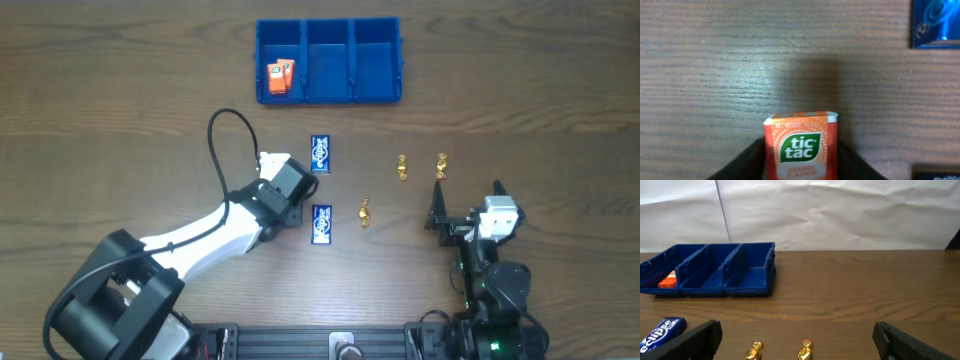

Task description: Sort Candies Into Trays

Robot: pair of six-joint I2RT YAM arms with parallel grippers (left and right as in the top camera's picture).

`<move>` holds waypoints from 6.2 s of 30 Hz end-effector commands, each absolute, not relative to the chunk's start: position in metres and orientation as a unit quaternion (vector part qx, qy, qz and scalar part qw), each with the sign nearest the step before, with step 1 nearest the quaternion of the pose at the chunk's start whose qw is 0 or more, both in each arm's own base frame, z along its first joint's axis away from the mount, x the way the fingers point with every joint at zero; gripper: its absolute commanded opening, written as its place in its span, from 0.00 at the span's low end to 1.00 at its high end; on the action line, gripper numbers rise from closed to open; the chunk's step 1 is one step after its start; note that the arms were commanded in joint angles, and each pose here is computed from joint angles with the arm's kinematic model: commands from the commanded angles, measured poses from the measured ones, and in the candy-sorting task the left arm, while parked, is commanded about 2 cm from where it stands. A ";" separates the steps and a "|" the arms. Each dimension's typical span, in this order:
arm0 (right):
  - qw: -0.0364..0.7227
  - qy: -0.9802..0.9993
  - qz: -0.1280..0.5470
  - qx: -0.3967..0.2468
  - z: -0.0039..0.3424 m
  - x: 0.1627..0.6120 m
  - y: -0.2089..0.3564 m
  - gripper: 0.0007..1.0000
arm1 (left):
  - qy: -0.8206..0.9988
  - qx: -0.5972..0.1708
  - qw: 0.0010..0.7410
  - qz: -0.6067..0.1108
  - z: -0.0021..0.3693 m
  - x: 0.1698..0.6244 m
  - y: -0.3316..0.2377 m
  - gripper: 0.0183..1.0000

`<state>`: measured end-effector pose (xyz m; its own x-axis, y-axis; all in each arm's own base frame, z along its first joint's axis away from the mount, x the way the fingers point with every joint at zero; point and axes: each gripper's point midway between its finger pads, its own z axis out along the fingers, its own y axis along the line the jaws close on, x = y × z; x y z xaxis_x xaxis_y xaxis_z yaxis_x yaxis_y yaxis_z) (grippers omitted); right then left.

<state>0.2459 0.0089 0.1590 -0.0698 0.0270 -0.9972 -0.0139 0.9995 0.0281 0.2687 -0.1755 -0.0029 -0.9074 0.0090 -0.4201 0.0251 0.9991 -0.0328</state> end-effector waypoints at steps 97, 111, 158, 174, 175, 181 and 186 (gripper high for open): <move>0.681 0.732 0.010 0.001 0.158 0.246 0.008 1.00 | 0.711 -0.004 0.703 -0.027 0.196 0.248 -0.012 1.00; 0.681 0.732 0.010 0.001 0.158 0.246 0.008 1.00 | 0.761 0.008 0.648 -0.034 0.136 0.243 -0.017 1.00; 0.355 0.888 0.281 -0.085 0.217 0.262 0.130 1.00 | 0.762 0.008 0.647 -0.034 0.135 0.243 -0.016 1.00; 0.040 0.988 0.095 -0.112 0.061 0.235 0.228 1.00 | 0.762 0.008 0.647 -0.034 0.135 0.243 -0.016 1.00; 0.039 0.988 0.095 -0.118 0.057 0.234 0.233 1.00 | 0.762 0.008 0.647 -0.034 0.135 0.243 -0.016 1.00; 0.047 0.990 0.066 -0.114 0.040 0.228 0.246 1.00 | 0.762 0.008 0.647 -0.034 0.135 0.243 -0.016 1.00; 0.057 0.995 0.030 -0.082 0.026 0.231 0.244 1.00 | 0.762 0.008 0.647 -0.034 0.135 0.243 -0.016 1.00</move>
<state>0.2211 0.2462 0.0322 -0.9676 -0.2357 -0.0909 -0.2452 0.9629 0.1130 0.2441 -0.0184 0.1524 -0.1113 -0.0500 -0.9925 0.0667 0.9961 -0.0577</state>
